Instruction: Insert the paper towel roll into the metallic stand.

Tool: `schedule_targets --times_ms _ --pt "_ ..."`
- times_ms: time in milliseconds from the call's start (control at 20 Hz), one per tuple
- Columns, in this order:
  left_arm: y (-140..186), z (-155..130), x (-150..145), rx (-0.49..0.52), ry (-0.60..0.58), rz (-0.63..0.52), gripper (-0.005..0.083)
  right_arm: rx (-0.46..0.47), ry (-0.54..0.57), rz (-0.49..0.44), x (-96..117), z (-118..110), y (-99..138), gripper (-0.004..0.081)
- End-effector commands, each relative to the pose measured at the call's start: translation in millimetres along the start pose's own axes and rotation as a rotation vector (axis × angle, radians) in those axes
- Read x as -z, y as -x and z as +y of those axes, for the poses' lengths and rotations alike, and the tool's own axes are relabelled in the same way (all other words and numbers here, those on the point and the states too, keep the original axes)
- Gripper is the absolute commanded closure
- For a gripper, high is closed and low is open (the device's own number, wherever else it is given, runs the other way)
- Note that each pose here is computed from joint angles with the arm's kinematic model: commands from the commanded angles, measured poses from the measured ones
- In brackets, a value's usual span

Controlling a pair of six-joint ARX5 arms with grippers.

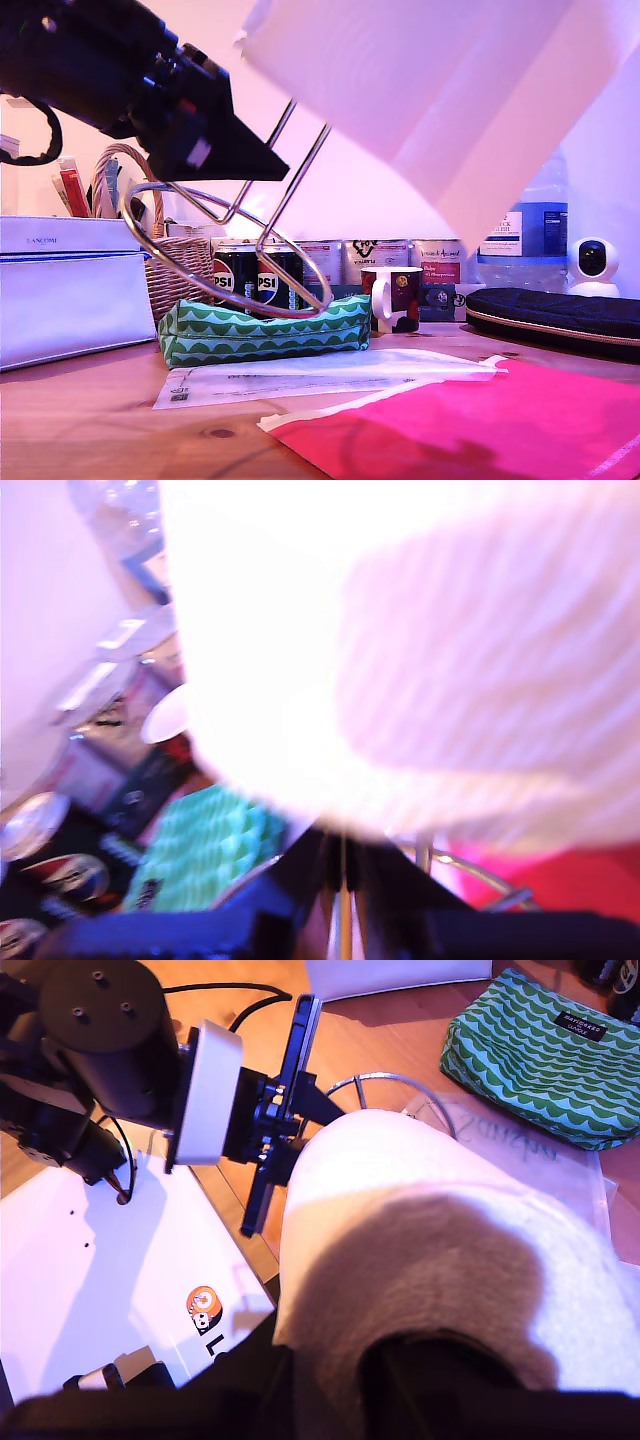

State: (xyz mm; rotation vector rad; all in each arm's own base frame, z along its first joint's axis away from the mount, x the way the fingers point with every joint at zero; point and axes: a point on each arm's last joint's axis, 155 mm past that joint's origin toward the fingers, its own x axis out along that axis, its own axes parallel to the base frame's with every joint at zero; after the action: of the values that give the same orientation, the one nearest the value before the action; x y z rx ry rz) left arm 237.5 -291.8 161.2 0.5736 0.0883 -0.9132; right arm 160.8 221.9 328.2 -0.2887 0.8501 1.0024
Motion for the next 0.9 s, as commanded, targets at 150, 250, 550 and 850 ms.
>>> schedule_targets --times_ms 150,250,550,850 --pt "3.0 4.4 -16.1 -0.009 0.017 -0.056 0.0797 -0.004 0.01 -0.009 -9.6 -1.8 -7.6 0.0782" --pt "3.3 2.8 -20.9 0.003 0.025 -0.077 0.0797 -0.003 0.02 -0.043 -19.1 -2.4 -8.6 0.0782" --pt "3.6 -7.4 -25.3 0.061 0.078 -0.1 0.0797 0.056 0.016 -0.031 -20.2 -15.0 -13.6 0.0782" --pt "-2.1 -16.9 -20.2 0.125 0.149 -0.098 0.0797 0.227 -0.01 0.025 -6.4 -49.2 -8.2 0.0782"
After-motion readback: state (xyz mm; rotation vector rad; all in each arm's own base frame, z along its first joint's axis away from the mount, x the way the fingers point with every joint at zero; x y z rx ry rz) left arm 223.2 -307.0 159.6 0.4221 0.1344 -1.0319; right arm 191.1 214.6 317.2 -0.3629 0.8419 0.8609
